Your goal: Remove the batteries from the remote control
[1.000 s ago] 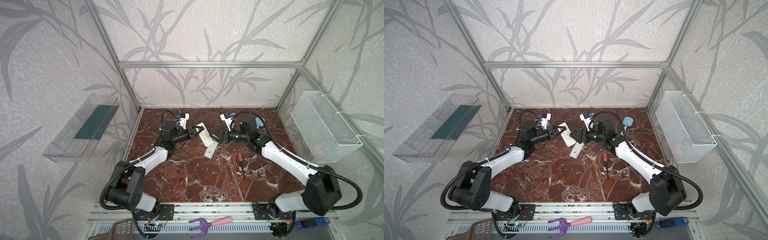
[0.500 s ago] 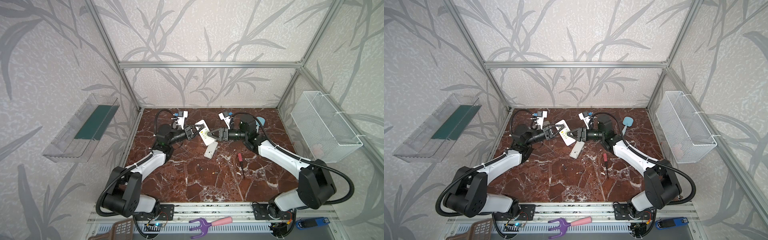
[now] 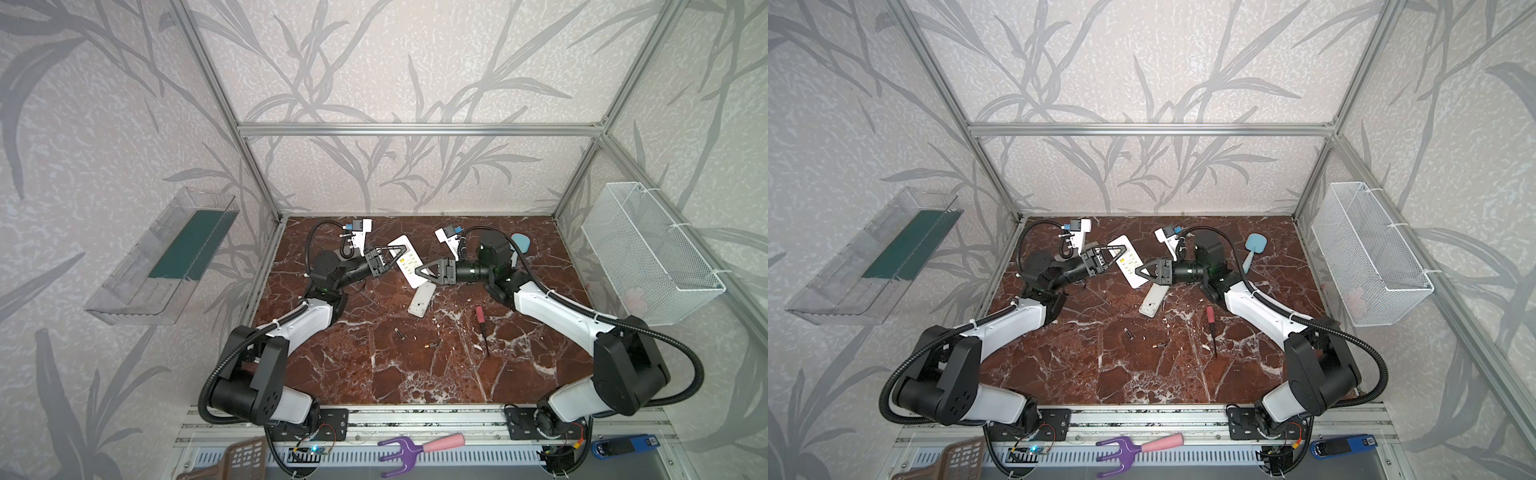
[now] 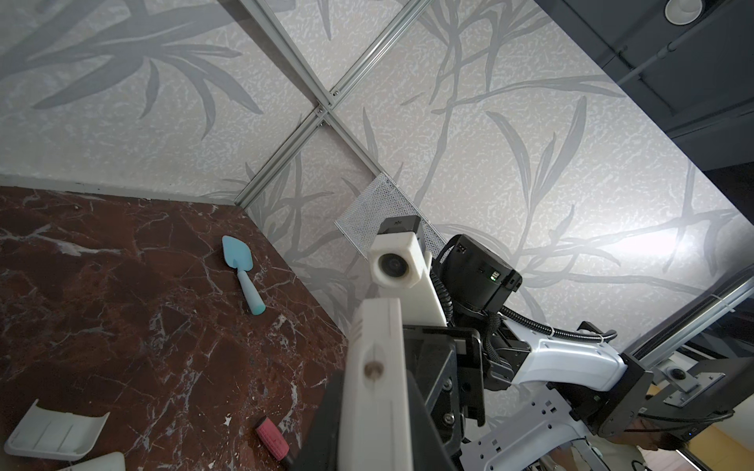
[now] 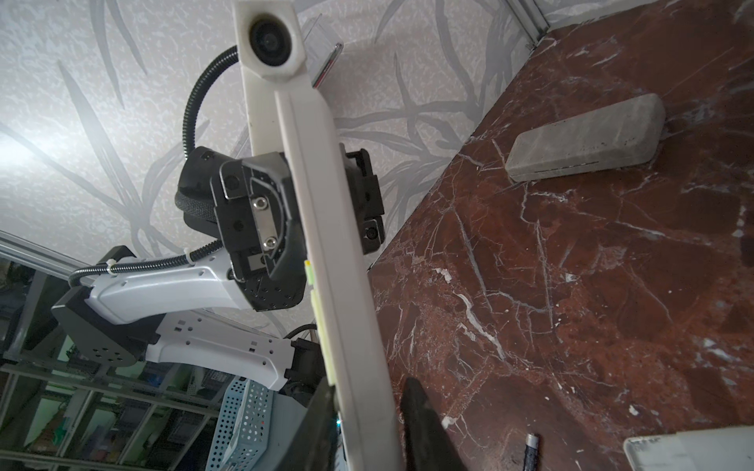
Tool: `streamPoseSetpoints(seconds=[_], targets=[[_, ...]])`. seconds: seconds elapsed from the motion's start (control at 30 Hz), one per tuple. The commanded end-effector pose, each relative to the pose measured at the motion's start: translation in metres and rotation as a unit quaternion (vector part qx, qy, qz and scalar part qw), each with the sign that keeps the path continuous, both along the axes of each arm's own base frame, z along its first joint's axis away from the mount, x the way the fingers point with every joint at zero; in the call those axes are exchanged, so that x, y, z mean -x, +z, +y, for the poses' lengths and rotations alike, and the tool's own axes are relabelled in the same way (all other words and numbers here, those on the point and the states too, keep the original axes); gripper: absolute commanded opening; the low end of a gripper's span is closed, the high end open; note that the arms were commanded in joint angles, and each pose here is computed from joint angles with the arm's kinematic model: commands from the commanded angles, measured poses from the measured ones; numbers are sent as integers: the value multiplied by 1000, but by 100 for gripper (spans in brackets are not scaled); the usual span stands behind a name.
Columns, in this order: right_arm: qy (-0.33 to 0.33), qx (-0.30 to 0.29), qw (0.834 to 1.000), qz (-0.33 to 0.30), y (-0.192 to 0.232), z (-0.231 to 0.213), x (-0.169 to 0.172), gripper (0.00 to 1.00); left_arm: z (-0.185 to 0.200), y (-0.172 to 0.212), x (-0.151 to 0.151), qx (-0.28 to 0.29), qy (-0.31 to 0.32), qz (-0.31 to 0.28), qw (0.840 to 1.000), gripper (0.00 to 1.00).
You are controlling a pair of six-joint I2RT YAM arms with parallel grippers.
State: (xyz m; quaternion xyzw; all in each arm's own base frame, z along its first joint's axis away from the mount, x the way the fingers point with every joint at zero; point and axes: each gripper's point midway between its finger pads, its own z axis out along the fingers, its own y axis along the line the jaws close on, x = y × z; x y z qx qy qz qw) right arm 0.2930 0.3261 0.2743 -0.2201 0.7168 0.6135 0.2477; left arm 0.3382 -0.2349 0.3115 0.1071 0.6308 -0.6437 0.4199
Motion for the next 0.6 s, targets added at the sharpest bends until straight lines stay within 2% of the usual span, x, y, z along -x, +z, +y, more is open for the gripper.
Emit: streamPoseSetpoints(seconds=[0.0, 0.13, 0.37, 0.57], targets=[[15, -13, 1000, 3, 5, 4, 4, 17, 2, 3, 0, 1, 5, -25, 1000, 9], [15, -15, 1000, 4, 5, 5, 4, 12, 4, -3, -3, -8, 14, -17, 1000, 19], [-4, -4, 1000, -3, 2, 2, -1, 8, 13, -18, -9, -62, 56, 9, 996, 50], [-63, 72, 994, -51, -9, -11, -10, 3, 33, -32, -9, -155, 120, 29, 980, 62]])
